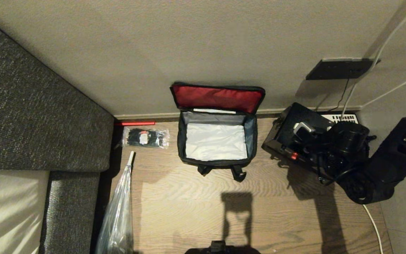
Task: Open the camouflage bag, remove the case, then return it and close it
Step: Place the black box back
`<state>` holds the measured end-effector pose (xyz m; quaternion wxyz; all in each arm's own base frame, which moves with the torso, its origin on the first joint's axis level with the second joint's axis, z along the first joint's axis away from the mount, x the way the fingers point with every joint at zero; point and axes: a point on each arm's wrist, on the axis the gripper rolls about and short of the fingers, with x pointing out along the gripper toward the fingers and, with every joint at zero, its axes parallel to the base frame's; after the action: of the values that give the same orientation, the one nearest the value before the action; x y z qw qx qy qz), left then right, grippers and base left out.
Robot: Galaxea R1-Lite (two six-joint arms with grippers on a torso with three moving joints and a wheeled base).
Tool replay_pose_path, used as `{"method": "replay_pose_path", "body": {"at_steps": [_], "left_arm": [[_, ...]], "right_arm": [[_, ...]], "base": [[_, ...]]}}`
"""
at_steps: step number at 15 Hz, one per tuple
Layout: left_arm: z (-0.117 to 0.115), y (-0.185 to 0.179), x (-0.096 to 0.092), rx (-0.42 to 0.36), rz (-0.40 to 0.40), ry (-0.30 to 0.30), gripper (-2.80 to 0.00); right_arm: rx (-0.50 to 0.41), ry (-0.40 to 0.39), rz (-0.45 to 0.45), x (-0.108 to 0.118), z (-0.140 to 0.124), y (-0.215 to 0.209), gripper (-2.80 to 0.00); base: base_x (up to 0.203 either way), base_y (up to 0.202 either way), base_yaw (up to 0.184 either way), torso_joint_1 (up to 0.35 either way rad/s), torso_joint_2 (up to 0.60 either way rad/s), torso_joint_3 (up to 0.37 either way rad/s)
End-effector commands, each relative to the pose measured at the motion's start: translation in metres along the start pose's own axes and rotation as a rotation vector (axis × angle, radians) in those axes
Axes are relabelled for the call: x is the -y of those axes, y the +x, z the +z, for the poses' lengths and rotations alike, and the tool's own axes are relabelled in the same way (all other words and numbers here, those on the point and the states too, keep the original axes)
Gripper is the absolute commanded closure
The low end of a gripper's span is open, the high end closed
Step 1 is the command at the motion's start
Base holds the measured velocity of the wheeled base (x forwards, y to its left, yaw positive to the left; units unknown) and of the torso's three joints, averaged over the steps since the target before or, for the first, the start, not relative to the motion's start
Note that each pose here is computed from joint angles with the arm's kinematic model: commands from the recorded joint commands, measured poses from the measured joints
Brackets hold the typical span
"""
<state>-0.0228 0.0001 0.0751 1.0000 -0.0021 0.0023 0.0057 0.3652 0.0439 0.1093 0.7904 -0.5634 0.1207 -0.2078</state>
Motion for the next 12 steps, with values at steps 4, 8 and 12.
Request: {"method": "replay_pose_path", "body": {"at_steps": [4, 8, 12], "left_arm": [[-0.001, 0.000, 0.000, -0.001, 0.001, 0.000, 0.00], [-0.001, 0.000, 0.000, -0.001, 0.001, 0.000, 0.00], [-0.001, 0.000, 0.000, -0.001, 0.001, 0.000, 0.00]], "right_arm": [[0.092, 0.012, -0.019, 0.075, 0.028, -0.041, 0.00], [0.175, 0.006, -0.019, 0.100, 0.044, -0.072, 0.00], [0.235, -0.039, 0.069, 0.112, 0.050, -0.104, 0.00]], "base": [[0.000, 0.000, 0.000, 0.000, 0.00, 0.000], [0.000, 0.000, 0.000, 0.000, 0.00, 0.000], [0.000, 0.000, 0.000, 0.000, 0.00, 0.000]]}}
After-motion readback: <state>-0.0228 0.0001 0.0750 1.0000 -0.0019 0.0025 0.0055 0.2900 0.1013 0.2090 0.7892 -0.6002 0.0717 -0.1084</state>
